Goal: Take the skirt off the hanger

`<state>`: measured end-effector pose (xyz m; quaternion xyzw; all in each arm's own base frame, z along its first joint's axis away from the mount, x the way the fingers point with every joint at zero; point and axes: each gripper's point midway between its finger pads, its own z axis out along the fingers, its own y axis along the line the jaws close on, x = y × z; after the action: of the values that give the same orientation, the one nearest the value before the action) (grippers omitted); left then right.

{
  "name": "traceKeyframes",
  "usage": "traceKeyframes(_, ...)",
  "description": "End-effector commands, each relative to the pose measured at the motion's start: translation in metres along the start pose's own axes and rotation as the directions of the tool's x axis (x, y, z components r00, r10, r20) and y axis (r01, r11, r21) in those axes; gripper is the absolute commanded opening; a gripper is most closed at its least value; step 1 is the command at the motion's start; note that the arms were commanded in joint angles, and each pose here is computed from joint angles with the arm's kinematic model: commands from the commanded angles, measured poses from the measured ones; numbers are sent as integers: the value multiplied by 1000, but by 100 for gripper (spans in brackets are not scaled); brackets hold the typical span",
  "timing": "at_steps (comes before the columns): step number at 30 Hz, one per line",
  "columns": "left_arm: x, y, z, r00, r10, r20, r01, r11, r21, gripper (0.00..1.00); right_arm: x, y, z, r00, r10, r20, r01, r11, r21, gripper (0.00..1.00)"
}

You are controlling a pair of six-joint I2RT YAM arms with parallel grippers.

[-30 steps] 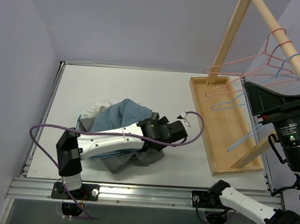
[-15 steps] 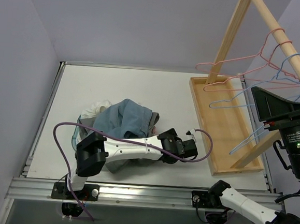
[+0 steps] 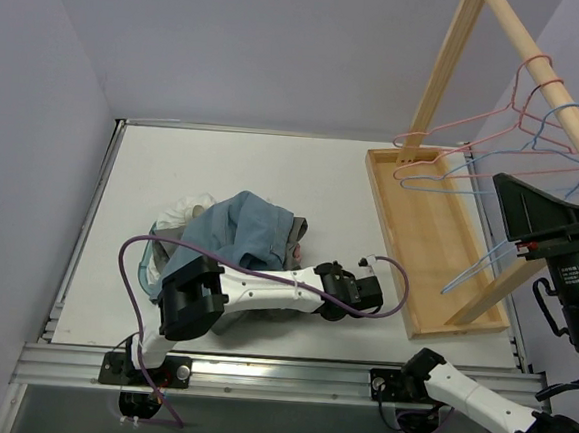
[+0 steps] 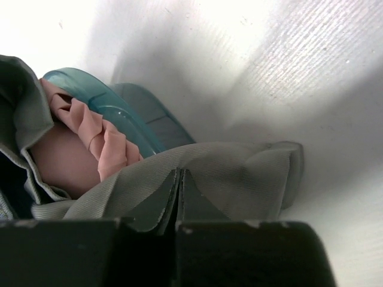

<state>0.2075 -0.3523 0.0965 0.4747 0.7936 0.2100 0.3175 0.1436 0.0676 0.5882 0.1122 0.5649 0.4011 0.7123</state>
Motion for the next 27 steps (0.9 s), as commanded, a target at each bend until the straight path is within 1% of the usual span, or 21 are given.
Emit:
traceKeyframes(1, -9, 23, -10, 998, -48, 43, 51, 997, -59, 2, -10, 2, -4, 999, 16, 36, -16, 1000, -9, 33)
traceKeyframes(5, -15, 42, -29, 992, -91, 85, 96, 994, -56, 2, -8, 1, -4, 999, 19, 29, -19, 1000, -10, 33)
traceKeyframes(7, -12, 43, -35, 994, -83, 74, 85, 996, -25, 4, -9, 2, -4, 999, 20, 30, -20, 1000, -10, 33)
traceKeyframes(8, -14, 40, -40, 992, -103, 71, 103, 995, 5, 30, -8, 2, -4, 999, 20, 29, -20, 1000, -9, 33)
traceKeyframes(9, -8, 40, -44, 995, -83, 50, 83, 997, 9, 44, -10, 1, -5, 999, 21, 33, -20, 1000, -10, 33)
traceKeyframes(11, -8, 32, -59, 996, -60, 72, 58, 998, 28, 67, -8, 0, -4, 999, 19, 34, -19, 1000, -7, 33)
traceKeyframes(14, -10, 13, -79, 994, -27, 106, 19, 997, 69, 72, -6, 0, -4, 999, 28, 33, -28, 1000, -10, 33)
traceKeyframes(16, -10, 2, -85, 994, -11, 113, 0, 996, 92, 73, -4, 0, -3, 999, 31, 28, -30, 999, -13, 33)
traceKeyframes(19, -2, -15, -82, 996, 34, 85, -41, 995, 87, 73, -2, 0, -3, 999, 34, 25, -34, 999, -16, 33)
traceKeyframes(22, 0, -27, -82, 995, 48, 92, -57, 994, 95, 73, -1, 1, -3, 999, 38, 22, -37, 999, -20, 33)
traceKeyframes(27, 11, -24, -69, 998, 29, 56, -32, 998, 51, 72, -5, -1, -9, 999, 43, 31, -43, 999, -20, 33)
